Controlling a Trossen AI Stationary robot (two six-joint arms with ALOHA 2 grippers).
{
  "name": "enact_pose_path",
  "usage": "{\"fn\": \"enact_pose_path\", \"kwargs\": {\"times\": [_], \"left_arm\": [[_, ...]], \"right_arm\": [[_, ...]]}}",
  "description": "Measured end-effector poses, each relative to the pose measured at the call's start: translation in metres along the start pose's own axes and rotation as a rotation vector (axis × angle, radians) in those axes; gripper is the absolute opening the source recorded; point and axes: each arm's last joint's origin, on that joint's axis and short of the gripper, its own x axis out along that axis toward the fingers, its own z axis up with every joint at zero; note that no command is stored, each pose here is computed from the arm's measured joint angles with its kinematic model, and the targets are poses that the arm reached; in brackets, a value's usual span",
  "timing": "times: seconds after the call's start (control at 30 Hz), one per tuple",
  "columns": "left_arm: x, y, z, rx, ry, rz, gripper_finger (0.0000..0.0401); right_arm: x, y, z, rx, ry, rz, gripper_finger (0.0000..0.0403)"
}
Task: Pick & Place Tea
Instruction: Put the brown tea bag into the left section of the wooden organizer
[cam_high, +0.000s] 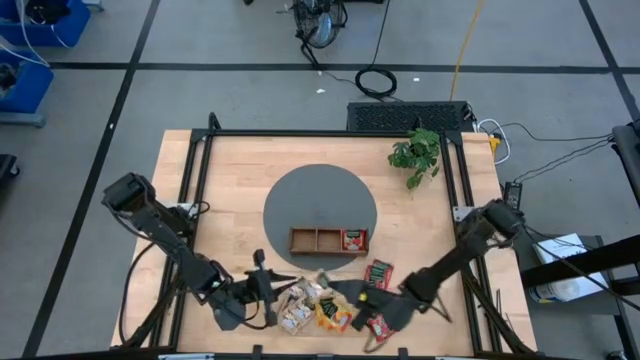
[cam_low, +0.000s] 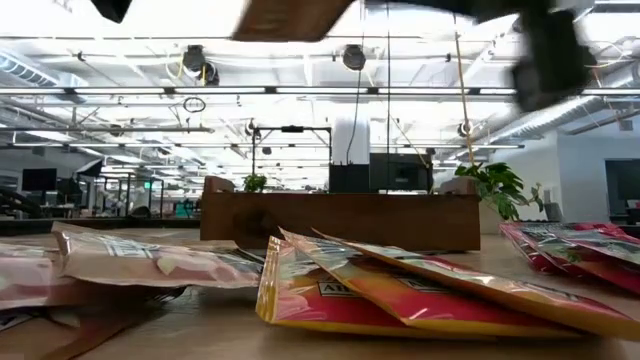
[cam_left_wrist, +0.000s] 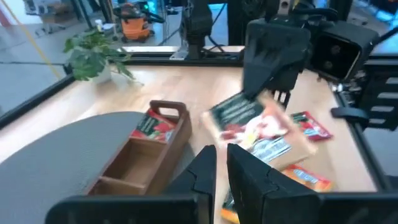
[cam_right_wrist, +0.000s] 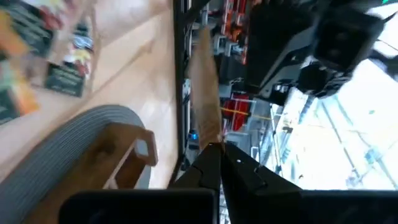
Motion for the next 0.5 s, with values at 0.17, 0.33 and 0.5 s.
{"fn": "enact_pose_path", "kwargs": {"times": [0.17, 0.33, 0.5], "left_arm": [[0.015, 0.009, 0.002, -0.044, 0.041, -0.036, 0.0065], [0.039, 0.012, -0.002, -0.117, 0.075, -0.128, 0.0135], [0.071, 0.011, -0.008, -0.212, 0.043, -0.301, 0.0227]], "right_arm": [[-0.038, 0.007, -0.025, 0.325, -0.221, 0.045, 0.0000], [-0.060, 0.015, -0.061, 0.737, -0.565, 0.067, 0.0000], [-0.066, 0.022, -0.079, 0.648, -0.533, -0.037, 0.0000]]}}
